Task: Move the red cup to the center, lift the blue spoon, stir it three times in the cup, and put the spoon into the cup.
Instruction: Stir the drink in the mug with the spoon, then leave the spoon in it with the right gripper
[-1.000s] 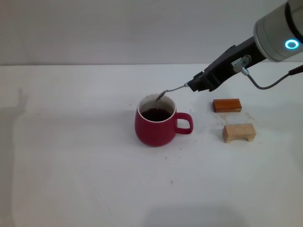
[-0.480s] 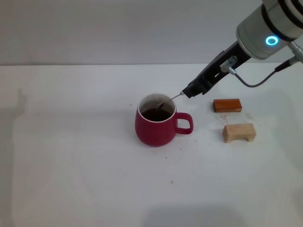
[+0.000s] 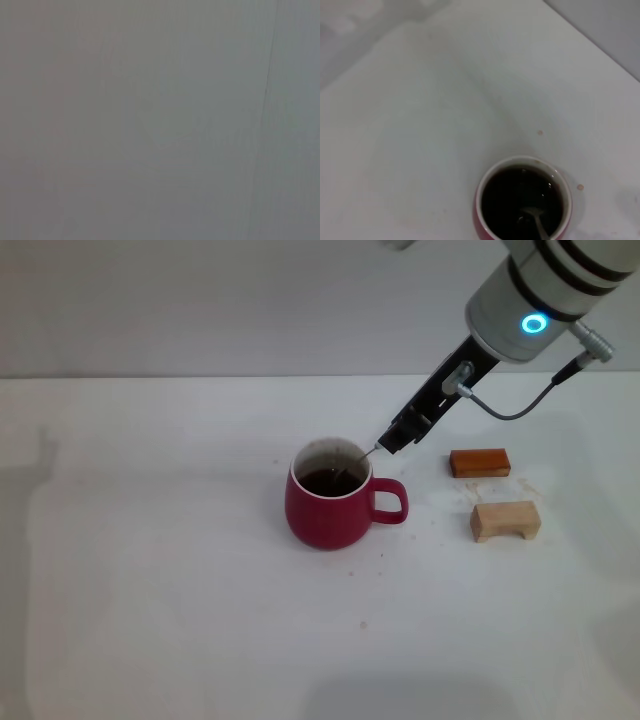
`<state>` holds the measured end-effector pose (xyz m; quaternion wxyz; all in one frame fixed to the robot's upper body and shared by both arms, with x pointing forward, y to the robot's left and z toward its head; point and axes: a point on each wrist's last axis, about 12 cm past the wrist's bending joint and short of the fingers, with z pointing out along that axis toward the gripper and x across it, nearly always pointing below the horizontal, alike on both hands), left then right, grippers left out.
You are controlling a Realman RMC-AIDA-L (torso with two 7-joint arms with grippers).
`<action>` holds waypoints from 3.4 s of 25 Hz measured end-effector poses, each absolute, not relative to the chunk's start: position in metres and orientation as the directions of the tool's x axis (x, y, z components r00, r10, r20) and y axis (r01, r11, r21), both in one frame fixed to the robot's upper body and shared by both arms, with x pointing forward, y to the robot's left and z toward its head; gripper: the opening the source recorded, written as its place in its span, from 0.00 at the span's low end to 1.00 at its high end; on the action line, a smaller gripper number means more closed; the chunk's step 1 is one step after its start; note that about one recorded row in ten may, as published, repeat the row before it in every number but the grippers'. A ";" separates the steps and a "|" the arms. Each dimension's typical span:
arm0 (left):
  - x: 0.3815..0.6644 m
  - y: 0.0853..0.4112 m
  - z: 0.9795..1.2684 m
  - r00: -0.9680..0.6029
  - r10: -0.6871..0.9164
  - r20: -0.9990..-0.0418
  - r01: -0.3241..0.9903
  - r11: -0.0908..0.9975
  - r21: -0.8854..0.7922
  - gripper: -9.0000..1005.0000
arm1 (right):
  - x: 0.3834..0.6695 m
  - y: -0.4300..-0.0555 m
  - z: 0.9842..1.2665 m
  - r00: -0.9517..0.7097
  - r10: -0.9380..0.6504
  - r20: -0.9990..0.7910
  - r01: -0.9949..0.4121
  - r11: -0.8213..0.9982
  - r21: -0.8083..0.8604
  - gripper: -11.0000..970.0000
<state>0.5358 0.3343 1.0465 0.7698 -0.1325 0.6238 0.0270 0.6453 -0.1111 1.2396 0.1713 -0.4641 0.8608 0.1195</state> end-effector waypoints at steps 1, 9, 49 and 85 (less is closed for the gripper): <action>0.536 0.334 1.047 0.221 -0.124 -0.967 -0.207 0.963 -0.171 0.86 | 0.646 -0.109 1.239 -0.505 -0.766 -0.399 -0.843 0.536 0.038 0.17; 0.536 0.334 1.047 0.223 -0.131 -0.966 -0.205 0.962 -0.178 0.86 | 0.651 -0.100 1.232 -0.490 -0.794 -0.359 -0.853 0.522 0.009 0.17; 0.536 0.338 1.047 0.230 -0.145 -0.962 -0.214 0.957 -0.196 0.86 | 0.643 -0.064 1.228 -0.388 -0.877 -0.283 -0.907 0.418 -0.052 0.17; 0.541 0.334 1.051 0.247 -0.151 -0.957 -0.200 0.958 -0.203 0.86 | 0.652 -0.055 1.229 -0.376 -0.860 -0.344 -0.894 0.434 -0.109 0.17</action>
